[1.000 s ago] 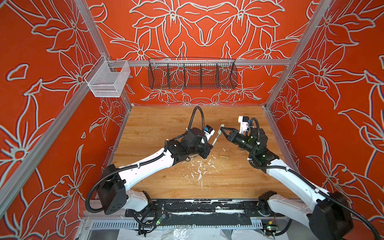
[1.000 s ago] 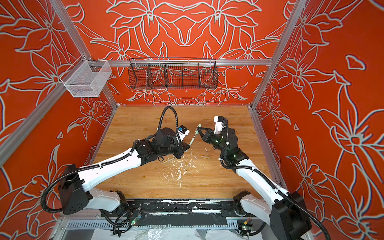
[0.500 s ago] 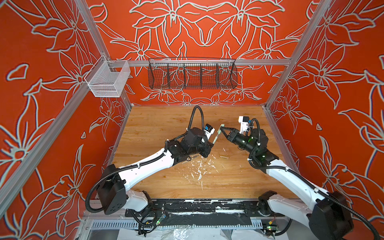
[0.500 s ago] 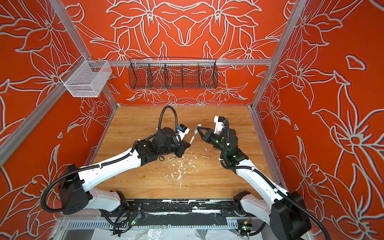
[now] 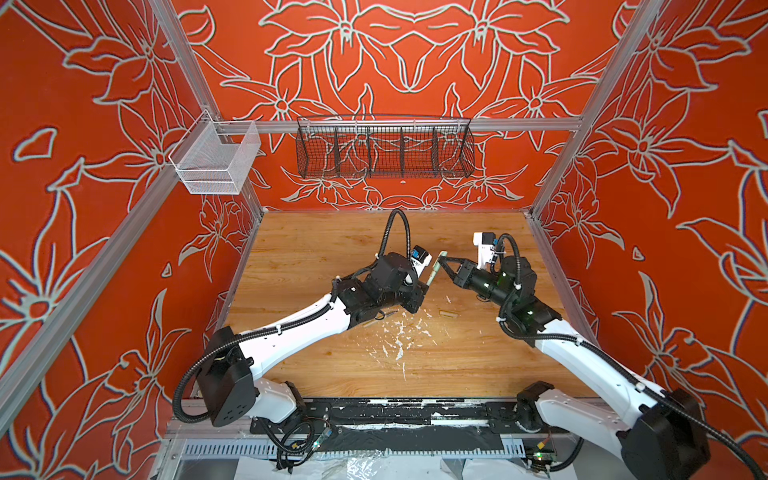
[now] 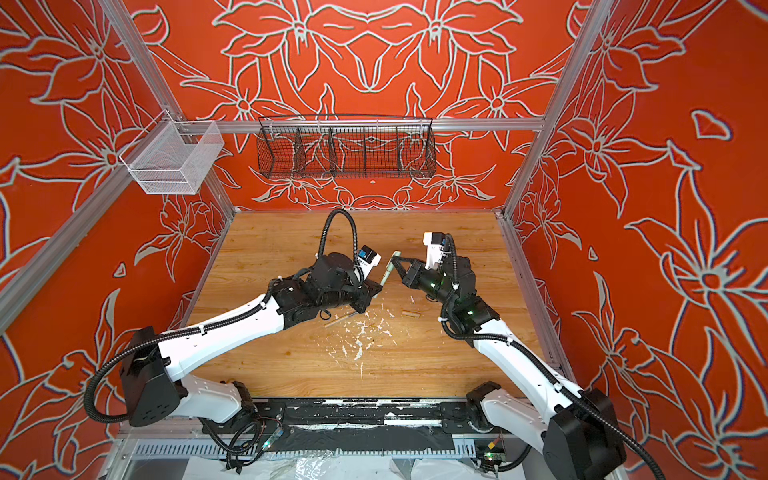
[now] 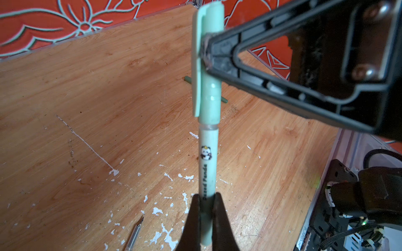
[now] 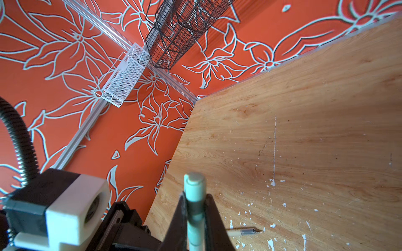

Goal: Insert the pens into the pen caps
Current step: 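Push the cap down the pen with the right gripper while the left holds, then press the cap down with the right gripper while the left holds the pen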

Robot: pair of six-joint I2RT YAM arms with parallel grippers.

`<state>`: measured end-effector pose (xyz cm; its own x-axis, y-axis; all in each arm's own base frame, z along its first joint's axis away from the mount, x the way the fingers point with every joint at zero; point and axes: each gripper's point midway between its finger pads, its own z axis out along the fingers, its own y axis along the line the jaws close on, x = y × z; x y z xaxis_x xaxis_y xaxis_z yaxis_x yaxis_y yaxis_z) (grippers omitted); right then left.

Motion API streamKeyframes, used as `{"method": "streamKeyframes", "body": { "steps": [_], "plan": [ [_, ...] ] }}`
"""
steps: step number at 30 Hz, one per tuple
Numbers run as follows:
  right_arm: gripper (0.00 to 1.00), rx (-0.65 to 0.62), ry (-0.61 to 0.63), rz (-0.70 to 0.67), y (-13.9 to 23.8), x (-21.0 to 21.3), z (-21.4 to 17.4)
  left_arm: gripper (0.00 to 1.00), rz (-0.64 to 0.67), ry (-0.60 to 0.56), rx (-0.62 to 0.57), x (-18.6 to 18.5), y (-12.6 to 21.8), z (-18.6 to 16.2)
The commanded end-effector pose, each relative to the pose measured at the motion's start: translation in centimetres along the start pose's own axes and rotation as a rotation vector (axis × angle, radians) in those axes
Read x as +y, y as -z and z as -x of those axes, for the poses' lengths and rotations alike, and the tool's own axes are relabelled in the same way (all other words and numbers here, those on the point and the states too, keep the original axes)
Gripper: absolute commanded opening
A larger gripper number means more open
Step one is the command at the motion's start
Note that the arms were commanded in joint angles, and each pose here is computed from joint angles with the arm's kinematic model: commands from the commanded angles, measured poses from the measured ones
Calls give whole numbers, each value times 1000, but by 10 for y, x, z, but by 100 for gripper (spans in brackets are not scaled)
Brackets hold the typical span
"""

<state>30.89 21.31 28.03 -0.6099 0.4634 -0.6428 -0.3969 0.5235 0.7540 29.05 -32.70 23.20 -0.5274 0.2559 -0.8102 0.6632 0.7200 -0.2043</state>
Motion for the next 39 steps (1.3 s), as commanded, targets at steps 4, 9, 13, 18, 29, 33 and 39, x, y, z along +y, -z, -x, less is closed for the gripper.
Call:
{"method": "streamKeyframes", "body": {
  "steps": [4, 9, 13, 18, 29, 33, 39],
  "plan": [
    [31, 84, 40, 74, 1, 26, -10, 0, -26, -20, -112, -7, 10, 32],
    [45, 21, 80, 62, 13, 37, 8, 0, -33, -24, -112, -6, 14, 22],
    [49, 2, 106, 70, 22, 47, 18, 0, -37, -28, -118, -7, 21, 20],
    [52, 35, 132, 41, 24, 43, 18, 0, -69, -31, -128, -13, 31, 22],
    [51, 96, 169, 239, 16, 66, 5, 0, -138, -37, -128, -25, 40, 21],
    [50, 134, 167, 265, 12, 67, -1, 0, -165, -38, -128, -30, 40, 23],
    [49, 142, 171, 250, 9, 64, -3, 0, -174, -45, -132, -32, 41, 27]
  ]
}}
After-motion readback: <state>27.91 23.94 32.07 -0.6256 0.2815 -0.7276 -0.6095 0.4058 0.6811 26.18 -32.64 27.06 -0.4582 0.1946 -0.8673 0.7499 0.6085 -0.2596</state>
